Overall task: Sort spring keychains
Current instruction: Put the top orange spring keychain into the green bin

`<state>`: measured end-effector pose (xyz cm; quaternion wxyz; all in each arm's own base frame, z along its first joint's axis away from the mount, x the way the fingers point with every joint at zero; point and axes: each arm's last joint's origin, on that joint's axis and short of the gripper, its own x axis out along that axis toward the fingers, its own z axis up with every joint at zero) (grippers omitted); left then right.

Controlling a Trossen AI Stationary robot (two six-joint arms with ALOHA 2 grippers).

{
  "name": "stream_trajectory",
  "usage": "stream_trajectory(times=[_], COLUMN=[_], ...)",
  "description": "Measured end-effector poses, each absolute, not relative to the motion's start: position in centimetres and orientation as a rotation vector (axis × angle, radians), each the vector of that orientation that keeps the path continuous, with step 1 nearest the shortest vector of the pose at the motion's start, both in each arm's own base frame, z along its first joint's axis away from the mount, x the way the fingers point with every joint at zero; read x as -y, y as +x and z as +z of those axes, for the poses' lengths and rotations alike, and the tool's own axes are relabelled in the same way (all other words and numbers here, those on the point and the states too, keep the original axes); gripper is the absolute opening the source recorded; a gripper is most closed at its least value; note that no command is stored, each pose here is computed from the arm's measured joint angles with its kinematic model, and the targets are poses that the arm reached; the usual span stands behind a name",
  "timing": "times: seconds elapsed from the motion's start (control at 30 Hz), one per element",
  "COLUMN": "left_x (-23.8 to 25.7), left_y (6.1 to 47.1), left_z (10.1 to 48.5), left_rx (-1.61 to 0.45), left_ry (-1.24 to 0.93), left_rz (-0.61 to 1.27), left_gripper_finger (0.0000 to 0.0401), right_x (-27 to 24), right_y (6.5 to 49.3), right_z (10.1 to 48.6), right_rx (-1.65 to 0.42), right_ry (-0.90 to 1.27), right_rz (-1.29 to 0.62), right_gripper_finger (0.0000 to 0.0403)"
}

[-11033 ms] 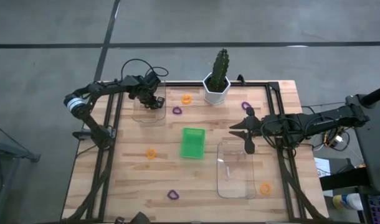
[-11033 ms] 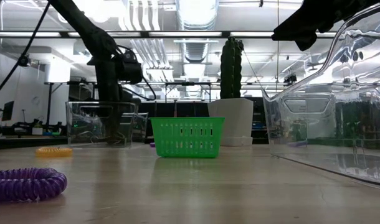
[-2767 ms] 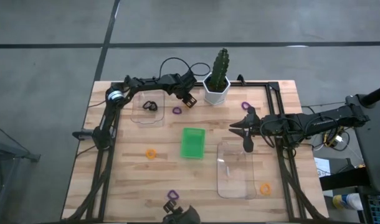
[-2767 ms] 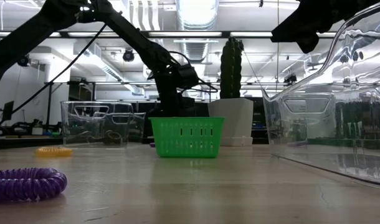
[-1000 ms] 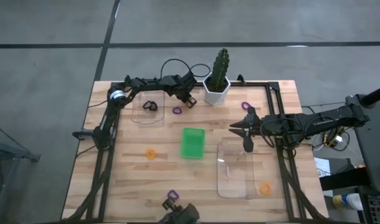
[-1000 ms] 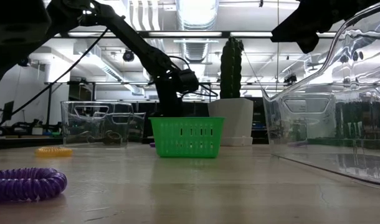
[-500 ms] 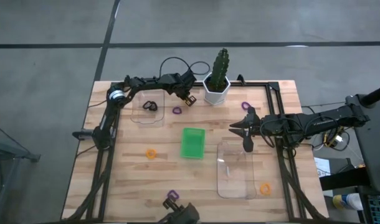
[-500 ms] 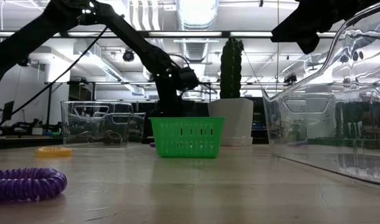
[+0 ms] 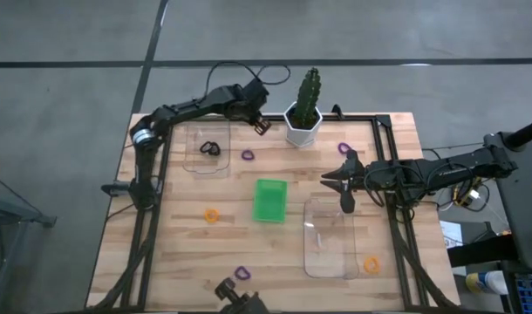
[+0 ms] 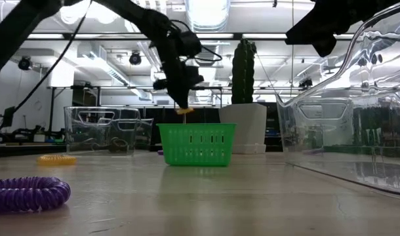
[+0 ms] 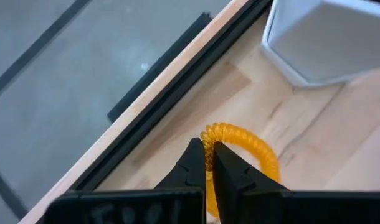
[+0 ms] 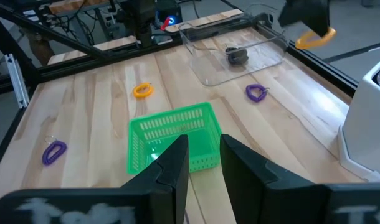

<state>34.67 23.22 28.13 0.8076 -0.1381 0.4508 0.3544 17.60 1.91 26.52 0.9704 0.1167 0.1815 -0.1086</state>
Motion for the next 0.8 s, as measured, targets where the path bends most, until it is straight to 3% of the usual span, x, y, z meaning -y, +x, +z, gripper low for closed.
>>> stream_trajectory(times=[0.17, 0.47, 0.8], left_x=[-21.2, -16.4, -10.3], left_y=[32.6, 28.4, 28.2], left_z=[32.9, 39.9, 42.8], left_rx=[-0.886, -0.687, -0.553], left_ry=[-0.310, -0.395, -0.408], left_rz=[0.693, 0.333, -0.343], left_gripper_finger=[0.0005, 0.0005, 0.0005], right_x=[-1.9, -1.9, -1.9], right_y=[17.6, 17.6, 17.6], right_z=[26.5, 26.5, 26.5], right_rx=[-0.367, -0.367, -0.369], right_ry=[0.236, 0.235, 0.228], right_rz=[-0.220, -0.219, -0.218], right_gripper_finger=[0.0086, 0.0086, 0.0086])
